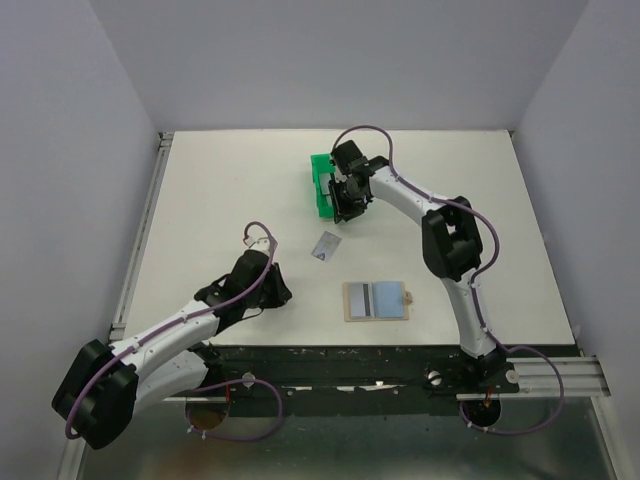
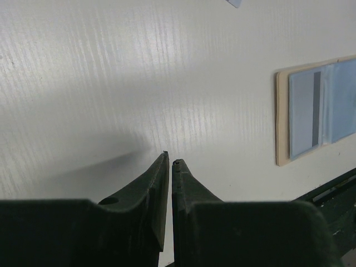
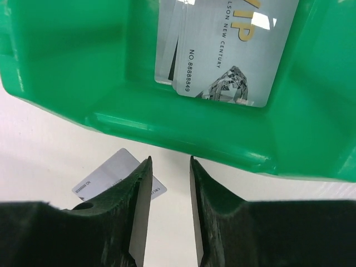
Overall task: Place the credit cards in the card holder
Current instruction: Move the storage box to the center of the board.
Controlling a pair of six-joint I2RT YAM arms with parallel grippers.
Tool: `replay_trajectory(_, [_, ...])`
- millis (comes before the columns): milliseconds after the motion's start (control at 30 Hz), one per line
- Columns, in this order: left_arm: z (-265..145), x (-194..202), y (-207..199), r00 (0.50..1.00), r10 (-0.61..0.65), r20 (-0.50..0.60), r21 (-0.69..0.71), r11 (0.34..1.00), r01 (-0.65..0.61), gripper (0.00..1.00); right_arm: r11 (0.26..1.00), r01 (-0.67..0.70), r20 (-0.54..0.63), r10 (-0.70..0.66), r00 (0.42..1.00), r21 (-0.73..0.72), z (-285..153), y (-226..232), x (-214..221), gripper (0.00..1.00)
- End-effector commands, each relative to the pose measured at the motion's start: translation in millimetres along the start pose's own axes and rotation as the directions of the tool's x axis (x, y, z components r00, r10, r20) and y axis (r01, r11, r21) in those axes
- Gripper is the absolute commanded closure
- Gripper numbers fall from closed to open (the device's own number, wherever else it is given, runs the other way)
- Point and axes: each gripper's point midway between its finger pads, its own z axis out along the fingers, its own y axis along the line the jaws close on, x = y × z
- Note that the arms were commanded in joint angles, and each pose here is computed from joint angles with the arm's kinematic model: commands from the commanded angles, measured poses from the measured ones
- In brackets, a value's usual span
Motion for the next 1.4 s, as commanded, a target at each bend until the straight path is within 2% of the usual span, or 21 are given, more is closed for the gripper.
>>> replay_trajectory(0, [-2.1, -1.8, 3.1, 1.000, 0.008, 0.017, -0.003, 1.000, -0.008, 0.78, 0.999, -0.030, 0.011, 0.030, 0.999, -0.036, -4.8, 7.3, -0.8, 0.57])
replay_trajectory(167, [-2.4, -1.6, 3.6, 1.000, 0.012, 0.015, -0.003, 1.000, -0.012, 0.78, 0.993, -0.059, 0.122, 0.072, 0.990, -0.105, -19.8, 27.4, -24.7, 0.50])
replay_trajectory(533, [-2.9, -2.5, 3.8, 1.000, 0.018, 0.008, -0.007, 1.000, -0.018, 0.78, 0.981, -0.001, 0.332, 0.066, 0.941, -0.193, -41.2, 53.9, -89.3, 0.46])
replay_trajectory(667, [-2.5, -1.6, 5.4, 1.000, 0.012, 0.008, -0.009, 1.000, -0.012, 0.78, 0.989, -0.007, 0.316, 0.054, 0.947, -0.149, -24.3, 47.4, -95.2, 0.46])
replay_trajectory(767, [-2.5, -0.9, 6.9, 1.000, 0.009, 0.006, -0.014, 1.000, -0.008, 0.78, 0.997, -0.003, 0.319, 0.030, 0.947, -0.083, -26.2, 36.3, -96.6, 0.46])
replay_trajectory(900, [-1.2, -0.4, 5.1, 1.000, 0.008, 0.003, -0.005, 1.000, -0.008, 0.78, 0.996, 0.024, 0.347, -0.051, 0.937, 0.080, -34.1, 2.8, -91.4, 0.44])
replay_trajectory(967, [-0.5, -0.7, 4.7, 1.000, 0.006, 0.003, -0.002, 1.000, -0.006, 0.78, 0.996, 0.018, 0.335, -0.048, 0.941, 0.093, -37.5, -6.1, -84.4, 0.44])
replay_trajectory(1033, [0.2, 0.3, 4.3, 1.000, 0.005, -0.002, -0.001, 1.000, -0.005, 0.78, 0.998, 0.008, 0.335, -0.028, 0.942, 0.061, -38.9, -3.8, -80.6, 0.44])
replay_trajectory(1200, [-0.1, -1.1, 3.1, 1.000, 0.004, 0.002, 0.002, 1.000, -0.004, 0.78, 0.990, -0.037, 0.290, 0.076, 0.954, -0.138, -34.8, 32.9, -77.6, 0.44])
replay_trajectory(1367, [-0.2, 0.8, 4.3, 1.000, 0.001, -0.001, 0.002, 1.000, -0.001, 0.78, 0.964, -0.093, 0.267, 0.161, 0.950, -0.250, -21.2, 52.9, -75.9, 0.44])
